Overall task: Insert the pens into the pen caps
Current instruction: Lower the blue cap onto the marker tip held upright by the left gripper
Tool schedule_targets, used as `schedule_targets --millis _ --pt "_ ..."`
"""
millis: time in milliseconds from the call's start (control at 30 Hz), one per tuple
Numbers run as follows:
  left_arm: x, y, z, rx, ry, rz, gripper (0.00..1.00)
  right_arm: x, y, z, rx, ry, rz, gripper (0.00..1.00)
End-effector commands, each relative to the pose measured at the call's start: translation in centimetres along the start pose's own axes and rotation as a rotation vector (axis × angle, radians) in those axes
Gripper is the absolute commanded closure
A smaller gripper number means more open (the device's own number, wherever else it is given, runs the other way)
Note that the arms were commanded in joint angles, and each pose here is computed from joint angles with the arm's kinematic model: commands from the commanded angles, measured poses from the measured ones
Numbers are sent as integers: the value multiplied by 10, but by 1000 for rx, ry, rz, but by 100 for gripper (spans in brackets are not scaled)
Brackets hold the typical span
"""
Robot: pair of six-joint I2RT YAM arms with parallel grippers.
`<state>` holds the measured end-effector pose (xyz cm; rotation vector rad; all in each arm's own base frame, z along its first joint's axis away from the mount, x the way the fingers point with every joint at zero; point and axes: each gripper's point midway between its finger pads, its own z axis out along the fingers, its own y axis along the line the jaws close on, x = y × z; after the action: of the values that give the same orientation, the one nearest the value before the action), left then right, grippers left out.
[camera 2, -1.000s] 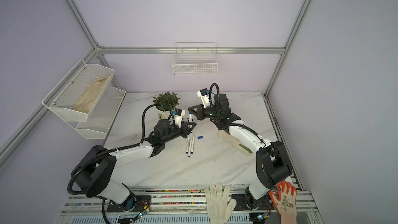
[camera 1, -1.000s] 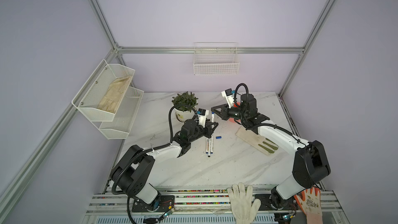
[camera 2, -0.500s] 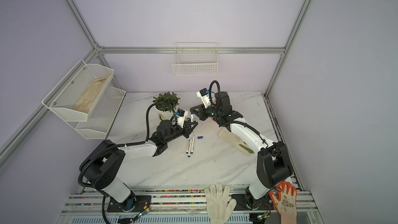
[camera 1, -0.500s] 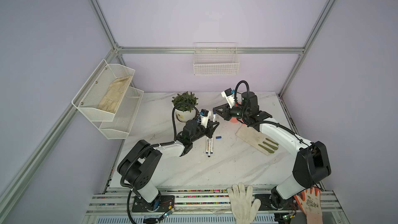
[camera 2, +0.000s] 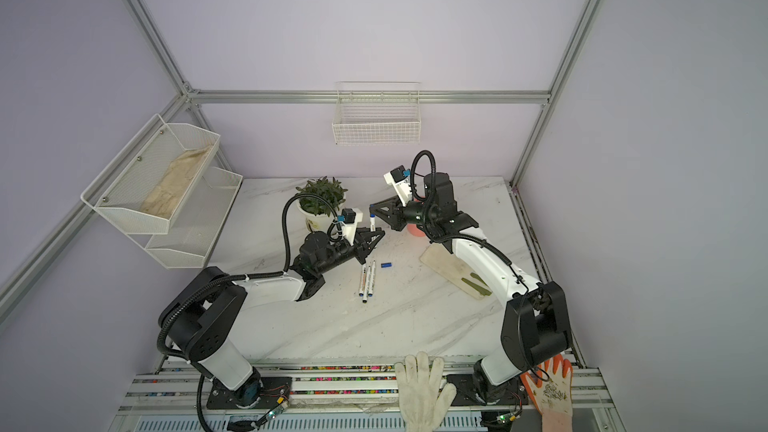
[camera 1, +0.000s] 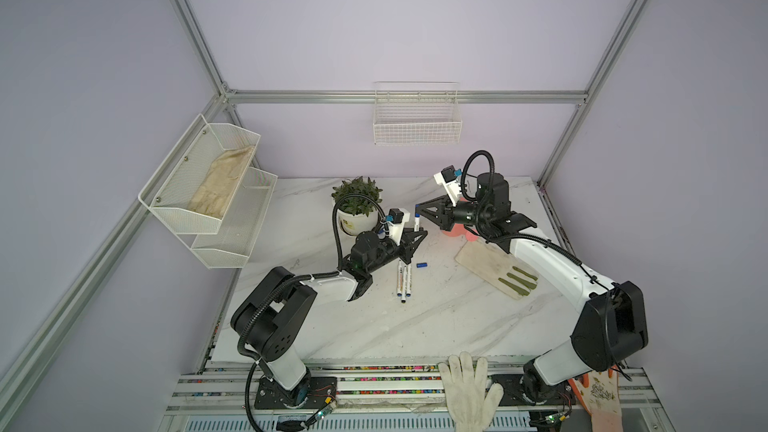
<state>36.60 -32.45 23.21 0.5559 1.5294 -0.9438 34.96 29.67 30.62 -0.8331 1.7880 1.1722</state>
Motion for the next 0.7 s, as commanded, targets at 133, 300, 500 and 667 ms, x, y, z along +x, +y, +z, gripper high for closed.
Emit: schedule_targets --millis 133,300,500,667 --pt "-147 14 -17 -187 -395 242 100 74 57 -9 -266 233 239 100" --pt "-145 16 -17 -217 -381 292 100 73 56 -10 -257 236 235 100" --pt "-147 16 -17 -226 -386 320 100 83 42 -3 -183 280 228 100" --pt "-144 14 -14 -216 -379 320 100 84 27 2 -87 297 201 100"
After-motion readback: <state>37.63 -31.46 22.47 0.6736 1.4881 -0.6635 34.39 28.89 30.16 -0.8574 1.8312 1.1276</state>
